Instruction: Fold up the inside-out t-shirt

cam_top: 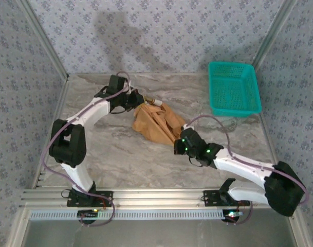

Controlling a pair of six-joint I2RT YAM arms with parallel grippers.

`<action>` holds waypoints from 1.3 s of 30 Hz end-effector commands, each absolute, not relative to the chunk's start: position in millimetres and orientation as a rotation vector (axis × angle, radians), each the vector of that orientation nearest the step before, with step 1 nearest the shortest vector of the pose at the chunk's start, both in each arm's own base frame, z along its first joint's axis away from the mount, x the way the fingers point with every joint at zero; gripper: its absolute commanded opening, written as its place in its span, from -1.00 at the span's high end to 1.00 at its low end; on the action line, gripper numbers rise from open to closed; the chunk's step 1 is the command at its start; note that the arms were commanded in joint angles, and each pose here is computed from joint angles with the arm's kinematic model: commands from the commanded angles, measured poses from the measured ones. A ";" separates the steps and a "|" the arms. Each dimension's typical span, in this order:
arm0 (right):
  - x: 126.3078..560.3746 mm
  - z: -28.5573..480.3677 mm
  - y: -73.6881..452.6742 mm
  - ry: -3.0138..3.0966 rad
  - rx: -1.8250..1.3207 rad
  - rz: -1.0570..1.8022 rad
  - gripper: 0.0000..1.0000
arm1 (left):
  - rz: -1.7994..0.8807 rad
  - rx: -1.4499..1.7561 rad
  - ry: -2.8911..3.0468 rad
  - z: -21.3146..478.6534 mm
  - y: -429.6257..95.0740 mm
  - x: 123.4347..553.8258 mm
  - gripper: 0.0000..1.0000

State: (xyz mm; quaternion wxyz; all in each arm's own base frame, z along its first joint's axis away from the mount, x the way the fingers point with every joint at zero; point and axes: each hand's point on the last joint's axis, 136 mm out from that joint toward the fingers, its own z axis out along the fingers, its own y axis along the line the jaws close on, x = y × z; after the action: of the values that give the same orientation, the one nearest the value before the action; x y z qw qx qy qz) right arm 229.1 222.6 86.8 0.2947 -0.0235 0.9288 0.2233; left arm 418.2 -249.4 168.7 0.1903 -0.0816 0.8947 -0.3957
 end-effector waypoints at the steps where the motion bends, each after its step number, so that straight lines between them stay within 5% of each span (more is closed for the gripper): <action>1: 228.6 86.2 226.4 2.499 -0.045 0.569 0.94 | -1.149 -0.186 2.412 189.5 -261.2 426.0 1.00; 6: 254.7 127.4 226.2 2.422 -0.106 0.492 0.07 | -1.161 -0.092 2.421 195.2 -279.5 406.6 1.00; 18: 337.5 116.3 292.3 2.473 -0.272 0.619 -0.05 | -1.160 -0.066 2.416 204.0 -280.0 395.8 1.00; 21: 345.7 105.0 302.4 2.497 -0.273 0.630 0.05 | -1.147 -0.056 2.416 207.4 -278.0 396.0 1.00; 24: 352.0 106.7 291.8 2.505 -0.224 0.576 1.00 | -1.125 -0.056 2.420 210.6 -269.8 399.4 1.00; 32: 323.6 145.5 192.5 2.455 0.003 0.353 1.00 | -0.975 -0.158 2.417 219.7 -208.8 423.3 1.00; 39: 258.4 95.0 142.5 2.487 0.293 0.393 1.00 | -1.014 -0.213 2.437 189.8 -211.0 416.6 1.00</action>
State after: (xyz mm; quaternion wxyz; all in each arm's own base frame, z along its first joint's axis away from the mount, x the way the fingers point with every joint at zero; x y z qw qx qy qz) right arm 285.5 166.5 141.8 0.3494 0.0523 0.9175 0.1825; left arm 425.7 -206.6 193.4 0.2456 -0.0818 0.8944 -0.3647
